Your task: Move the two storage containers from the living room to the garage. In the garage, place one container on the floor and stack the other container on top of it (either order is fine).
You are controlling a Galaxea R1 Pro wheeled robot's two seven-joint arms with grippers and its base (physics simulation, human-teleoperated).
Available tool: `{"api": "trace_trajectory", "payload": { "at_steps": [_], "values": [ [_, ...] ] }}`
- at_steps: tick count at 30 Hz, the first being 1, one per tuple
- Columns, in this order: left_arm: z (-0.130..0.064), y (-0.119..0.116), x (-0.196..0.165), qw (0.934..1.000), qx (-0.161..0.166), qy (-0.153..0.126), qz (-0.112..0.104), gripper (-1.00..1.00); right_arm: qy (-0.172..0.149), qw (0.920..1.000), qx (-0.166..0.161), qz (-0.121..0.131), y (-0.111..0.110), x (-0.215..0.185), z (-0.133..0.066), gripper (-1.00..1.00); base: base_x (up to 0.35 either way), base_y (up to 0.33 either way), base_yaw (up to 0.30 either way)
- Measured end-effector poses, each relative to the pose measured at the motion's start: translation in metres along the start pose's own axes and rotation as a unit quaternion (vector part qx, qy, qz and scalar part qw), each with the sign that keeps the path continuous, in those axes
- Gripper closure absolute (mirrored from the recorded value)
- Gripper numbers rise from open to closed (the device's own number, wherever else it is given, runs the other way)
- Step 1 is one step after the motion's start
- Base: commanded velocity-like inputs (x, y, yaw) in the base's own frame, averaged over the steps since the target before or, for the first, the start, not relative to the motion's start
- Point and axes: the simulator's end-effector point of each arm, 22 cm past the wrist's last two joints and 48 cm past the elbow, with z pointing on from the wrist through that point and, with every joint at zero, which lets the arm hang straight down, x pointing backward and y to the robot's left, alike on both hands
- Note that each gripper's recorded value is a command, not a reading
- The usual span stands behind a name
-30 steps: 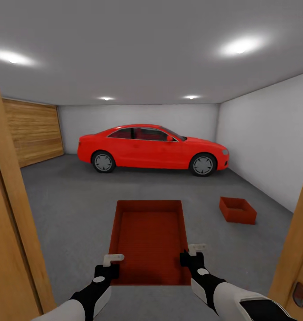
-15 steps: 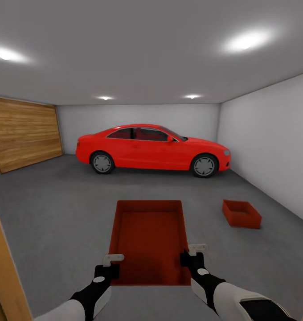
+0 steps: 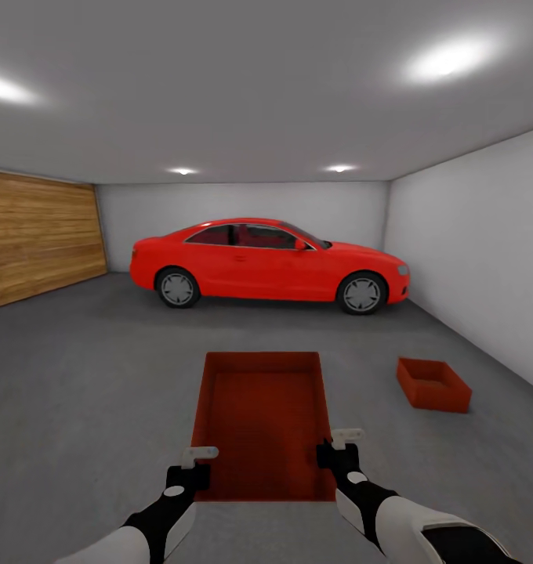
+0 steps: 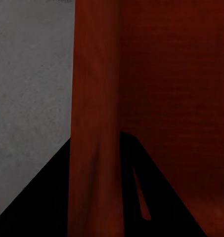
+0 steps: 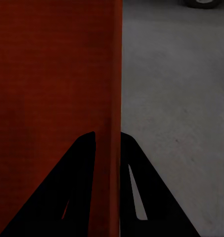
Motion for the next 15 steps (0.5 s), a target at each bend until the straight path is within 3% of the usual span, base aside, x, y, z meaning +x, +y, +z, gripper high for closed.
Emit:
{"api": "trace_trajectory", "payload": {
  "at_steps": [15],
  "values": [
    [0.0,0.0,-0.0002,1.0,0.0,0.0,0.0,1.0,0.0,1.0,0.0,0.0,0.0,-0.0002,0.0,1.0,0.321,0.0,0.0]
  ]
}}
